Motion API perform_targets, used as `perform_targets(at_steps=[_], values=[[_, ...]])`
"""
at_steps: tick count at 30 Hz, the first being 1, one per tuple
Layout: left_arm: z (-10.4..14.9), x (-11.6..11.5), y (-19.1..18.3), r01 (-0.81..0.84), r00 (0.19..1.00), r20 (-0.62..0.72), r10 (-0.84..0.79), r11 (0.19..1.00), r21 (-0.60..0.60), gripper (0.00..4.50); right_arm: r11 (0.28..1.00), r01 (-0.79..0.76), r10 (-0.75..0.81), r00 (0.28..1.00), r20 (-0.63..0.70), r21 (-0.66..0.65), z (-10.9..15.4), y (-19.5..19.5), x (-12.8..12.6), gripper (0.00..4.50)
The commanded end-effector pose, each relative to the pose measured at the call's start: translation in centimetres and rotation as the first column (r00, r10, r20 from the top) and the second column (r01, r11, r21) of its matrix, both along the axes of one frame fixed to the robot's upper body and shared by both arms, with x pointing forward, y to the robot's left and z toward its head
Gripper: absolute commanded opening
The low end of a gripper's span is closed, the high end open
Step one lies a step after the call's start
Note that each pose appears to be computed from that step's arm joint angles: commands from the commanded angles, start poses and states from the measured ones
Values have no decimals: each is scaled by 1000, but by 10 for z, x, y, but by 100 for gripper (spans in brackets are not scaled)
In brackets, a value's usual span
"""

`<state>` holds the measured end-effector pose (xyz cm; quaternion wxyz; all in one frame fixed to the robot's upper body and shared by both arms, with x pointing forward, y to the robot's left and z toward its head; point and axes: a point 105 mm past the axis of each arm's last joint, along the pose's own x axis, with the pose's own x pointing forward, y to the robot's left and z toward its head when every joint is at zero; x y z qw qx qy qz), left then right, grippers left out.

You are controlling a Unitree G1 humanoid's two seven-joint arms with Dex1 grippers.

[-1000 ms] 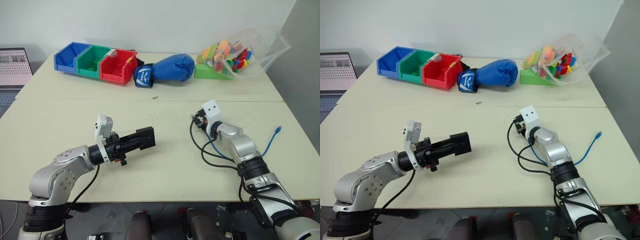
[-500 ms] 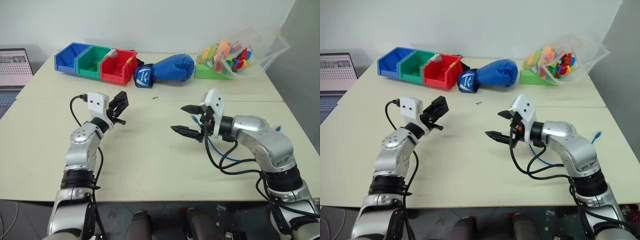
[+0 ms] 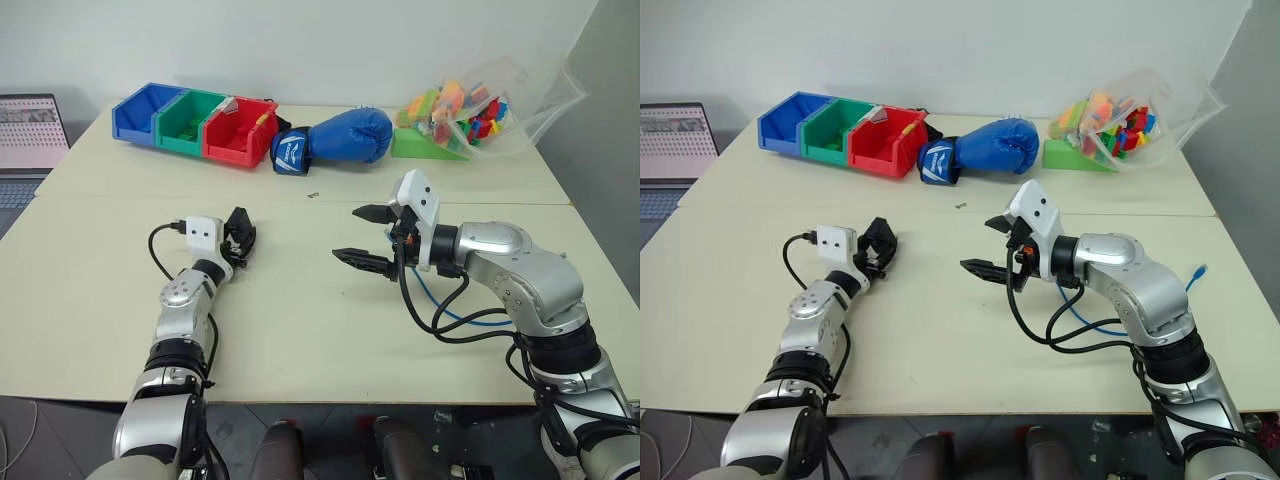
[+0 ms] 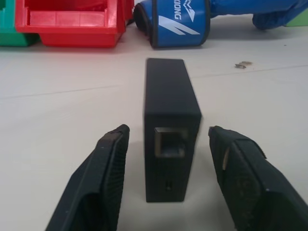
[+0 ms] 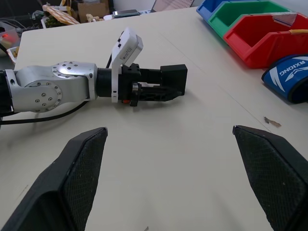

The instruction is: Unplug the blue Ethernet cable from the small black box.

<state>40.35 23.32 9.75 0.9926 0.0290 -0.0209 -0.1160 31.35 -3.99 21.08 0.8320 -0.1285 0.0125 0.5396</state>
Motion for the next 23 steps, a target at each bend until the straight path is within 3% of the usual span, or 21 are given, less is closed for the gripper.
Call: perform_targets(at_steps=[1,8,12,17,23], values=[[6,-20,9,4,1000,-20,-3,999,45,382,1000,2,-2,1000,30,2,4,-1,-8,445],[32,-72,29,72,990,-133,-49,982,175,382,993,118,-118,993,-25,3,-15,-33,-8,445],[65,-90,50,98,989,-129,-72,972,212,382,986,166,-166,985,-46,-17,-19,-57,-7,445],[97,-105,60,161,981,-148,-124,950,267,382,962,272,-273,960,-57,-25,-15,-90,2,445],[112,-107,54,198,977,-128,-170,947,255,382,949,314,-316,947,-64,-29,-16,-104,4,445]])
